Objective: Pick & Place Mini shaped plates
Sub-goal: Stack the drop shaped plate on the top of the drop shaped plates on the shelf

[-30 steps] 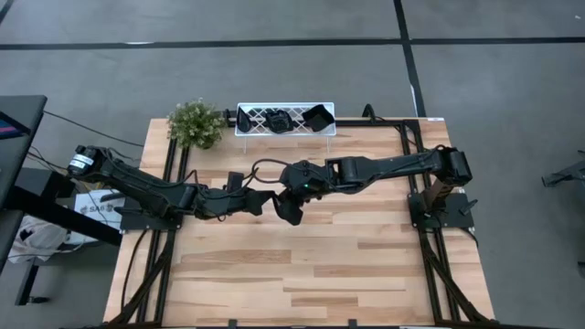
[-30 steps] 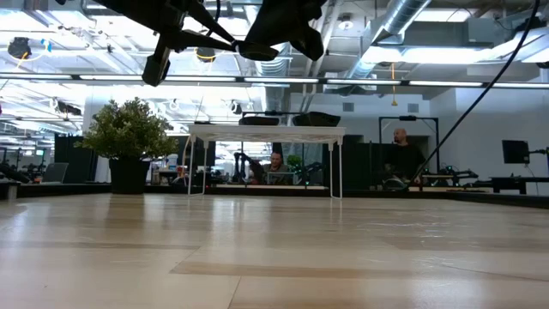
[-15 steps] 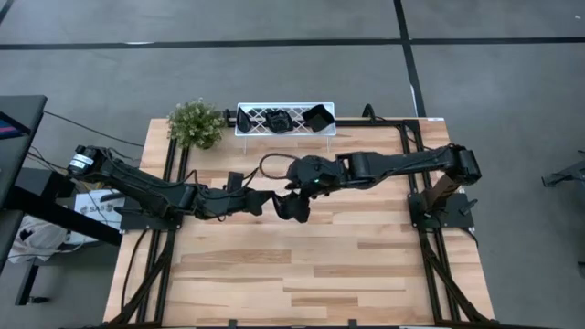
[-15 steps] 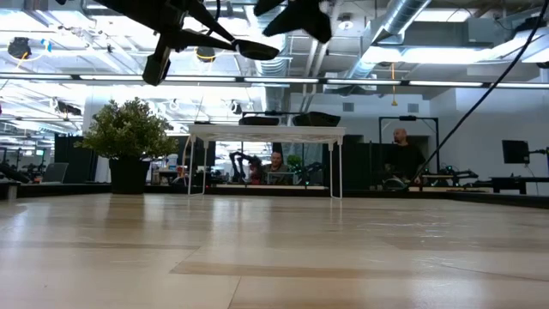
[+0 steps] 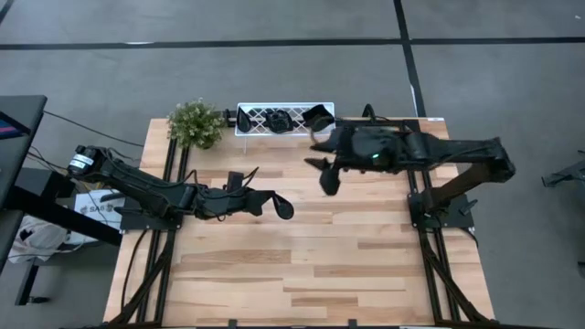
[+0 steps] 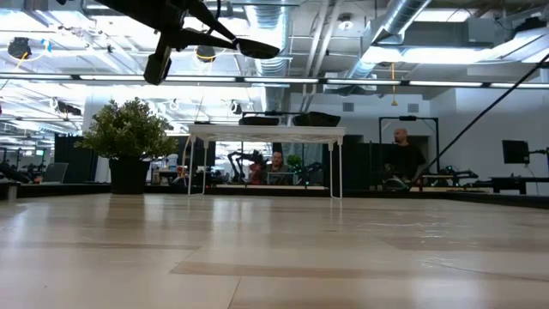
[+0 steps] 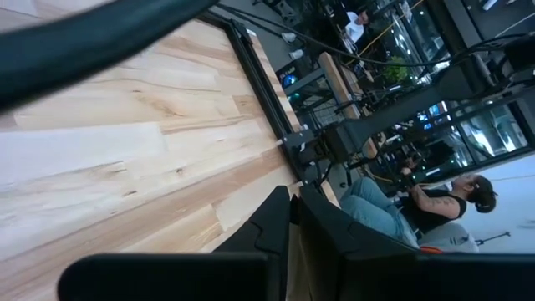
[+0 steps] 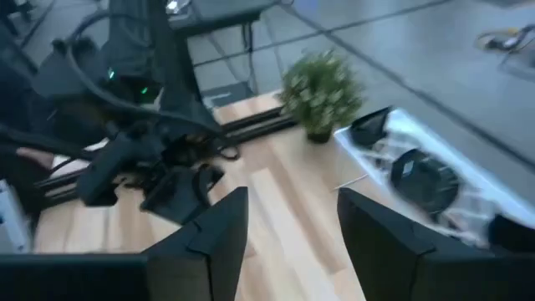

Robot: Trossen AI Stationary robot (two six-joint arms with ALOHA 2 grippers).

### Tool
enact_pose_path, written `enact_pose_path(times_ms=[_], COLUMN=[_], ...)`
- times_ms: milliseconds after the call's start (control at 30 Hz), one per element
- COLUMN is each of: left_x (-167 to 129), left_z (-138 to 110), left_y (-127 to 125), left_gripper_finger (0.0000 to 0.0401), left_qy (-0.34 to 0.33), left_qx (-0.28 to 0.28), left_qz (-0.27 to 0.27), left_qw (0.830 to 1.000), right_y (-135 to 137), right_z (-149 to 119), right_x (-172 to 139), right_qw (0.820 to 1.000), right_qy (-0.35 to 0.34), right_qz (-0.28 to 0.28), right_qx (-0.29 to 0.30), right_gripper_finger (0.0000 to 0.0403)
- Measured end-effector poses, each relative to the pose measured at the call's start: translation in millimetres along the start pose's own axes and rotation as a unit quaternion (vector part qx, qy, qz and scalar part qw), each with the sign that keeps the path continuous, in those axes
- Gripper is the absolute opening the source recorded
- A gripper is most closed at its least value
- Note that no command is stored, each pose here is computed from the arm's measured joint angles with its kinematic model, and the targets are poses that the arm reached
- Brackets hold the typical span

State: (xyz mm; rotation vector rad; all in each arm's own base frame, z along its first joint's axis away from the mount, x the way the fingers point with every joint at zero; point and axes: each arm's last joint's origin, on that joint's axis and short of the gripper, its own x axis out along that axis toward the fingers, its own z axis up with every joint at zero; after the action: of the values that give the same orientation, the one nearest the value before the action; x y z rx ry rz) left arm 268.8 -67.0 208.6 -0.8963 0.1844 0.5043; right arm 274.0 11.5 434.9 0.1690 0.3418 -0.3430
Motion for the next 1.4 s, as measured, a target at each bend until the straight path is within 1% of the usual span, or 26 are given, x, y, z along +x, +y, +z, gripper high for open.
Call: enact_pose_path(times_ms=[133, 300, 400, 467, 567, 733, 800, 867, 1033, 1167, 1267, 1400], left_x=[2.6, 7.6, 10.9, 12.1, 12.2, 4.1, -1.6, -8.2, -23.8, -29.9, -29.7, -26.7], left_z=[3.7, 11.1, 16.7, 21.6, 33.3, 66.2, 83.9, 103.3, 153.5, 184.1, 200.8, 217.0], left_y=[1.9, 5.4, 7.8, 9.1, 10.0, 10.3, 11.2, 14.7, 33.3, 55.1, 74.0, 104.5], left_gripper_finger=[0.0022, 0.0023, 0.0022, 0.0022, 0.0023, 0.0021, 0.0020, 0.0020, 0.0021, 0.0021, 0.0021, 0.0021], left_qy=[-0.006, -0.019, -0.028, -0.029, -0.018, -0.015, -0.031, -0.053, -0.111, -0.118, -0.115, -0.103], left_qx=[-0.002, -0.006, 0.021, 0.047, 0.059, 0.087, 0.105, 0.128, 0.168, 0.188, 0.210, 0.249], left_qz=[0.005, 0.014, 0.021, 0.022, 0.008, -0.035, -0.051, -0.060, -0.067, -0.079, -0.070, -0.018], left_qw=[1.000, 1.000, 0.999, 0.998, 0.998, 0.995, 0.993, 0.988, 0.977, 0.972, 0.968, 0.963], right_y=[-8.5, -20.6, -28.7, -33.5, -42.0, -58.5, -64.6, -71.3, -84.9, -94.2, -98.1, -99.0], right_z=[4.4, 0.9, -2.5, -2.3, 0.1, 6.7, 11.9, 12.4, 10.0, 3.9, -0.5, -5.9], right_x=[-20.6, -28.7, -27.5, -24.5, -21.0, -10.3, -6.0, -0.8, 17.9, 35.7, 48.3, 65.8], right_qw=[1.000, 0.999, 0.997, 0.996, 0.994, 0.991, 0.990, 0.988, 0.983, 0.978, 0.975, 0.974], right_qy=[-0.012, 0.015, 0.039, 0.039, 0.035, 0.016, -0.002, -0.001, 0.016, 0.041, 0.053, 0.062], right_qz=[-0.011, -0.032, -0.054, -0.076, -0.099, -0.133, -0.144, -0.157, -0.183, -0.203, -0.212, -0.216], right_qx=[-0.022, -0.035, -0.039, -0.034, -0.026, -0.020, -0.015, -0.013, -0.006, 0.011, 0.027, 0.039], right_gripper_finger=[0.0177, 0.0176, 0.0178, 0.0179, 0.0181, 0.0179, 0.0178, 0.0178, 0.0182, 0.0183, 0.0181, 0.0178])
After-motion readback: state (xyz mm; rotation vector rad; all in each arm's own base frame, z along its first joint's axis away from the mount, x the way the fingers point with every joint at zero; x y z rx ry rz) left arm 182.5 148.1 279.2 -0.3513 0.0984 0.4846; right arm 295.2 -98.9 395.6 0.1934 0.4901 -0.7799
